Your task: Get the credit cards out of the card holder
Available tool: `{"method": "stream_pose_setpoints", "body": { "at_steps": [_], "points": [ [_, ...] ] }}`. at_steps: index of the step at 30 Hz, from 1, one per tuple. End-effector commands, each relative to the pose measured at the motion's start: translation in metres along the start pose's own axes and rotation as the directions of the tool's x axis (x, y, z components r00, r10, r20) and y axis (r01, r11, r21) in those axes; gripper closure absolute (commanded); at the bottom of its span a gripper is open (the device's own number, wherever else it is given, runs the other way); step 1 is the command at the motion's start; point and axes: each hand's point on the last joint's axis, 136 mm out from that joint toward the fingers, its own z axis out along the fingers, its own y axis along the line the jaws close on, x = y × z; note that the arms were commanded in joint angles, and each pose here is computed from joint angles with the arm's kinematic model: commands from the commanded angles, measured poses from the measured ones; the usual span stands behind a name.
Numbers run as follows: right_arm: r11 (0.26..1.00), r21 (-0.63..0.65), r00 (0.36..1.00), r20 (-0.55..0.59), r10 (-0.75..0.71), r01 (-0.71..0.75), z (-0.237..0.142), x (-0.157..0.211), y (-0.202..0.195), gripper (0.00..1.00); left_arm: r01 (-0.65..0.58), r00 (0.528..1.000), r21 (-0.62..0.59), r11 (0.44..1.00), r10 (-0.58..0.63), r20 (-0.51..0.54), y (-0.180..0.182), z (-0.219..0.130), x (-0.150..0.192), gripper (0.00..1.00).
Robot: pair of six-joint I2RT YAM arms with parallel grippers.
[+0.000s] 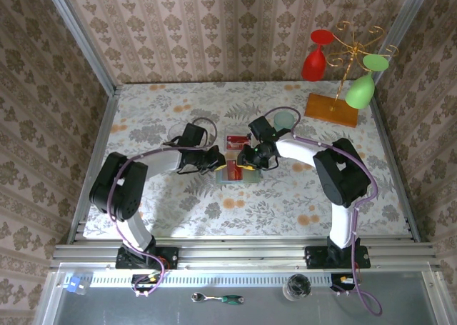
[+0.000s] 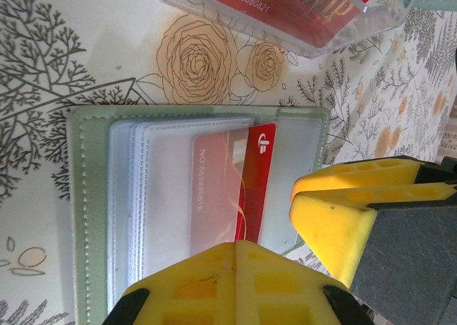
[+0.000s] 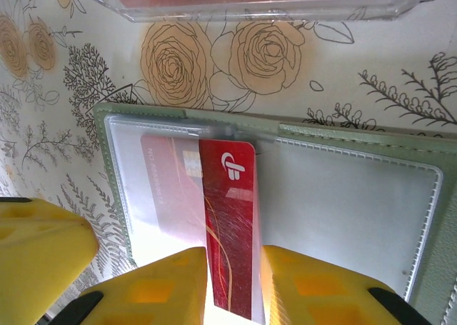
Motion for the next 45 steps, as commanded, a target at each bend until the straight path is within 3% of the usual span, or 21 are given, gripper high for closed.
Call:
{"method": "stream_pose_setpoints", "body": {
  "at_steps": [1, 10, 19, 45],
  "points": [
    [0.999, -0.046, 1.0, -0.007, 0.007, -0.008, -0.003, 0.002, 0.007, 0.73, -0.015, 0.999, -0.02, 1.0, 0.014, -0.042, 0.002, 0.006, 0.006, 1.0],
    [0.993, -0.117, 0.998, -0.056, 0.008, -0.014, 0.01, 0.005, 0.022, 0.73, -0.008, 0.999, -0.085, 0.996, 0.005, -0.041, 0.02, 0.004, 0.012, 1.0],
    [0.995, -0.092, 0.997, -0.079, 0.019, -0.026, 0.022, 0.009, 0.016, 0.72, 0.004, 1.0, -0.129, 0.992, -0.008, -0.025, 0.035, -0.004, 0.011, 1.0],
    [0.992, -0.126, 0.995, -0.099, -0.003, -0.009, 0.018, 0.011, 0.032, 0.72, 0.016, 0.999, -0.114, 0.993, -0.019, -0.029, 0.039, -0.005, 0.01, 1.0]
  ]
}}
